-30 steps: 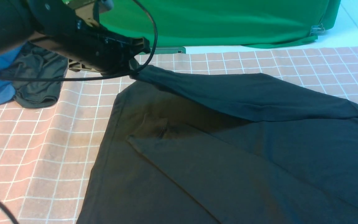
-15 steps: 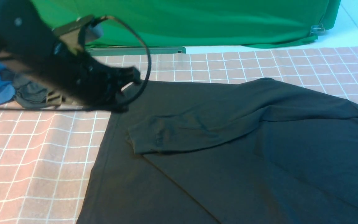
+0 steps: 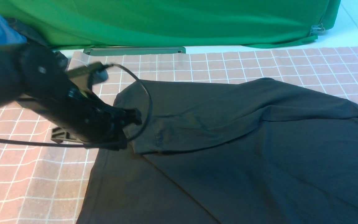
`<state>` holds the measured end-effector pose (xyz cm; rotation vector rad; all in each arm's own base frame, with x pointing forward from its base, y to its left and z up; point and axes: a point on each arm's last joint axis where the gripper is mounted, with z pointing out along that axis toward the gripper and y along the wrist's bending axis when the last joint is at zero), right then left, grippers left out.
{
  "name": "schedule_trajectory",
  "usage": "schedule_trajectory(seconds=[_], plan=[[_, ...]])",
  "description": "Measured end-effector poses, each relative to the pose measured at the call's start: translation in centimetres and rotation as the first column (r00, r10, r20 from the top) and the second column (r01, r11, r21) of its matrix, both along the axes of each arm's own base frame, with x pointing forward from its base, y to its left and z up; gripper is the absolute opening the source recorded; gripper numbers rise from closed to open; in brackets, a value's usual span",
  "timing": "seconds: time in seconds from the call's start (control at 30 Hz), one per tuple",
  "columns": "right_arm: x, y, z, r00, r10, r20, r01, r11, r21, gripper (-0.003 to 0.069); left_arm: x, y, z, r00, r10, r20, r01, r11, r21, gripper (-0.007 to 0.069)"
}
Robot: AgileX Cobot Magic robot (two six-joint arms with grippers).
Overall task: Fold a long-sleeved shirt over a pink coffee tablecloth.
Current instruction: 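Fold the left side of the dark shirt inward over its body with the left gripper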
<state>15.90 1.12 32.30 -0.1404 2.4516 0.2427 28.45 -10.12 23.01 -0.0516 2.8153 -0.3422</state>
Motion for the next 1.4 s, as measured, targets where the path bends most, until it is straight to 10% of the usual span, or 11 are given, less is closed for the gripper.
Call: schedule_trajectory(seconds=[0.5,0.67,0.93,1.4], plan=[[0.0,0.0,0.0,1.000,0.002,0.004,-0.002,1.000,0.000,0.0073,3.2,-2.5,-6.5,0.998,0.018,0.060,-0.024,0.995,0.094,0.0432],[0.0,0.0,0.0,1.000,0.002,0.004,-0.002,1.000,-0.001,0.0081,3.4,-2.6,-6.6,0.997,0.025,0.073,-0.031,0.996,0.079,0.0375],[0.1,0.0,0.0,1.000,0.004,0.010,-0.004,1.000,-0.003,0.0081,3.4,-2.8,-6.6,0.998,-0.005,0.068,-0.001,0.996,0.088,0.0050],[0.1,0.0,0.0,1.000,0.003,0.011,-0.003,1.000,-0.006,0.0081,3.2,-2.7,-4.3,0.999,-0.027,0.029,0.023,0.993,0.117,0.0032]])
